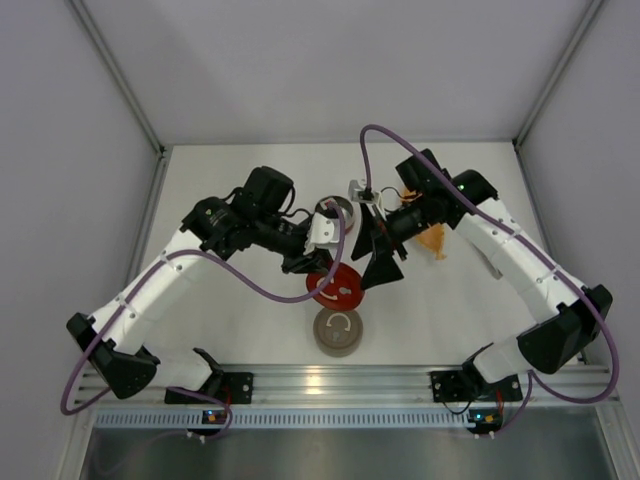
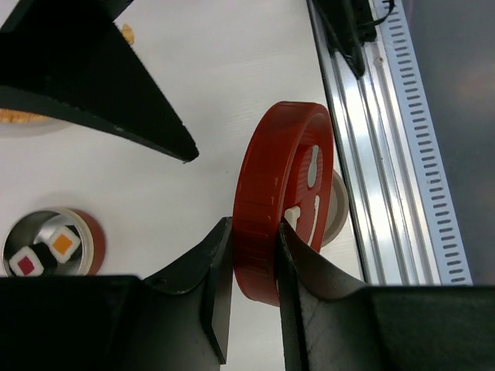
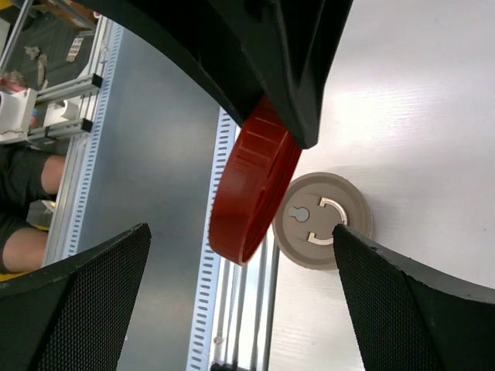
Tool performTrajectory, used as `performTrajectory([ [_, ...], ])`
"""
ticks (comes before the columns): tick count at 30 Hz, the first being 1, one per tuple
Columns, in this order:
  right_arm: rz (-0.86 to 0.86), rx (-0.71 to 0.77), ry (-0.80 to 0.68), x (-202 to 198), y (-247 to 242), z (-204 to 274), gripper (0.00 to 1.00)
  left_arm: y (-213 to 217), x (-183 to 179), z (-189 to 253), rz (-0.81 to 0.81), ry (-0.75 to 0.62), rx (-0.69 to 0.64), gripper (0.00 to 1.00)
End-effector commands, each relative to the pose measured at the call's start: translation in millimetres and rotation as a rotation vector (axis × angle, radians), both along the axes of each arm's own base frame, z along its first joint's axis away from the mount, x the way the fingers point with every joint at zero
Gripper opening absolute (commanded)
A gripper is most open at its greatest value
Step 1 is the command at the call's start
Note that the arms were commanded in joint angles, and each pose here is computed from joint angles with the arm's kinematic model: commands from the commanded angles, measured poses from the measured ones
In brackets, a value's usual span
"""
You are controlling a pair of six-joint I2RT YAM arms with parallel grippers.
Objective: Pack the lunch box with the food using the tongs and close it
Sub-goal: Adjust the box lid.
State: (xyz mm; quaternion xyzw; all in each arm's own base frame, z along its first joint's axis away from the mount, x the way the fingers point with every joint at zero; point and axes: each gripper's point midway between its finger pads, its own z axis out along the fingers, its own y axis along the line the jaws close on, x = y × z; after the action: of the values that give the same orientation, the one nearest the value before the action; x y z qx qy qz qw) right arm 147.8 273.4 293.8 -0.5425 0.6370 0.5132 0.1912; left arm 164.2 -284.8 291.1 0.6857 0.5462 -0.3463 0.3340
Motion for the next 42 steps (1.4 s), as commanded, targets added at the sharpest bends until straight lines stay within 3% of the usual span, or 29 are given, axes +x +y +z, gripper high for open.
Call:
performTrajectory([
  [1,-0.014,0.036,-0.015,4,2,7,0.99,-4,19,23,0.136,-0.019,-0.066,0.0],
  [9,-0.144,-0.006,0.025,26,11,-18,0.98,-9,50,28,0.318,0.028,-0.092,0.0],
  [11,-0.142,0.002,0.03,27,13,-16,0.9,-10,50,27,0.318,0.046,-0.096,0.0],
  [12,-0.144,0.0,0.037,29,14,-18,0.78,-12,50,27,0.317,0.059,-0.098,0.0],
  [15,-0.15,0.006,0.043,32,17,-17,0.61,-16,47,29,0.309,0.092,-0.111,0.0],
  [20,-0.147,0.006,0.056,35,20,-17,0.6,-17,43,26,0.281,0.114,-0.103,0.0],
  [23,-0.145,0.007,0.054,35,20,-16,0.47,-17,41,22,0.269,0.125,-0.089,0.0],
  [24,-0.146,0.006,0.058,36,21,-17,0.35,-17,42,22,0.27,0.125,-0.086,0.0],
  [26,-0.144,0.005,0.063,35,21,-17,0.23,-17,41,22,0.268,0.118,-0.091,0.0],
  [27,-0.145,0.002,0.071,34,21,-19,0.06,-16,41,23,0.272,0.117,-0.093,0.0],
  [28,-0.148,0.0,0.07,34,21,-19,0.0,-16,42,23,0.279,0.119,-0.095,0.01],
  [30,-0.149,0.0,0.077,33,19,-20,0.0,-15,47,31,0.31,0.13,-0.123,0.26],
  [31,-0.15,0.012,0.078,34,19,-18,0.0,-8,57,35,0.355,0.136,-0.141,0.52],
  [33,-0.165,0.031,0.1,38,16,-15,0.0,2,74,57,0.44,0.172,-0.226,0.76],
  [34,-0.195,0.067,0.103,51,10,-9,0.0,21,94,82,0.507,0.226,-0.329,0.96],
  [37,-0.357,0.132,0.168,92,-13,13,0.0,66,124,119,0.595,0.301,-0.48,0.98],
  [38,-0.406,0.202,0.113,115,-15,29,0.0,72,125,130,0.607,0.324,-0.51,0.98],
  [39,-0.541,0.212,0.202,135,-29,33,0.0,75,127,134,0.614,0.314,-0.519,0.98],
  [41,-0.619,0.314,0.128,162,-36,54,0.0,74,122,133,0.608,0.356,-0.526,0.98],
  [42,-0.674,0.331,0.192,166,-39,51,0.0,71,122,136,0.588,0.362,-0.551,0.98],
])
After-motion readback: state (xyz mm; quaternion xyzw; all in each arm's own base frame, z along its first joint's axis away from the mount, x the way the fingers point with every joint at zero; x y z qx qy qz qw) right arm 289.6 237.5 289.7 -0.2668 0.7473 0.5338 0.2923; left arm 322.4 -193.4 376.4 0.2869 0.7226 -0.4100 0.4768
